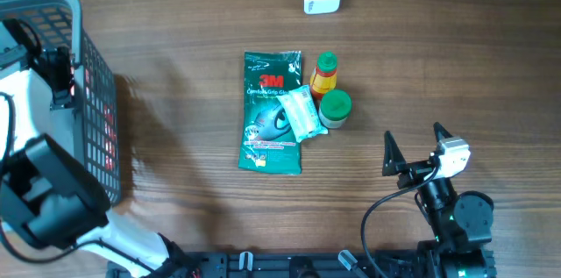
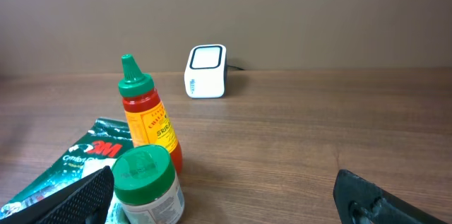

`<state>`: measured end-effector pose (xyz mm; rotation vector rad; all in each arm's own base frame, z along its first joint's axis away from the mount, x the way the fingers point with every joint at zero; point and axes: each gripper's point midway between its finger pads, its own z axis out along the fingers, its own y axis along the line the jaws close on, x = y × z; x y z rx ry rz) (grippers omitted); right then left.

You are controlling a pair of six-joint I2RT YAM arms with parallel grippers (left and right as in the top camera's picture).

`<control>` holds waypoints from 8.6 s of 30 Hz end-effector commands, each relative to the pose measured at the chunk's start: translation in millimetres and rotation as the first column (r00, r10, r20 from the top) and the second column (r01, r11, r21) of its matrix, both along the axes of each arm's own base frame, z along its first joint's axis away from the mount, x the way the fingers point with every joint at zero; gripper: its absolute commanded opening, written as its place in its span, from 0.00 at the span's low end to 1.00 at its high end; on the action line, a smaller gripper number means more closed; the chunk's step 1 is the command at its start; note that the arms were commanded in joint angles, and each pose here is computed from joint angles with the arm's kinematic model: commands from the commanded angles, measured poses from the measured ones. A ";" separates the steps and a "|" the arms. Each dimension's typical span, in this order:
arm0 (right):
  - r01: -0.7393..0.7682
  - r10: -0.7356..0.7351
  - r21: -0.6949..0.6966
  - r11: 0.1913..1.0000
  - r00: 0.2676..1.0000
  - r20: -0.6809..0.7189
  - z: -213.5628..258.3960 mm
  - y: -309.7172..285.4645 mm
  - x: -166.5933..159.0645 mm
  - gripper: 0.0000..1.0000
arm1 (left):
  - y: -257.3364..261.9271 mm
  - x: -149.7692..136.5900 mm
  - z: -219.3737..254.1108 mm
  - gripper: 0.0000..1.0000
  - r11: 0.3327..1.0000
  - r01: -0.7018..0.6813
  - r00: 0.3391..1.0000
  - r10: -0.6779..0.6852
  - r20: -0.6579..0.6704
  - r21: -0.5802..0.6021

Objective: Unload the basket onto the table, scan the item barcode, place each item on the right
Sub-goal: 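Reach the left gripper into the basket and grasp the red-white snack packet, then carry the snack packet over and set it beside the jar, then reach the left gripper into the basket and grasp the red Nescafe stick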

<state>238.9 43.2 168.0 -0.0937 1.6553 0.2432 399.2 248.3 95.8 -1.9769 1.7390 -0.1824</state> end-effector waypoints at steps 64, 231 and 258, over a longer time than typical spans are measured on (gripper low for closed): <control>0.012 -0.013 0.013 1.000 1.000 0.002 1.4 -1.7 0.5 1.00 | -448.0 -99.9 63.0 0.04 0.150 0.977 0.193 -0.927 -0.321 0.155; 0.013 -0.013 0.013 1.000 1.000 0.001 1.0 -1.7 0.5 1.00 | 30.3 -106.6 78.7 1.00 0.925 0.311 0.949 -0.316 -0.013 0.217; 0.013 -0.013 0.013 1.000 1.000 0.001 1.0 -1.7 0.5 1.00 | -20.5 -120.8 -33.0 1.00 0.683 0.730 0.616 -0.673 -0.409 -0.024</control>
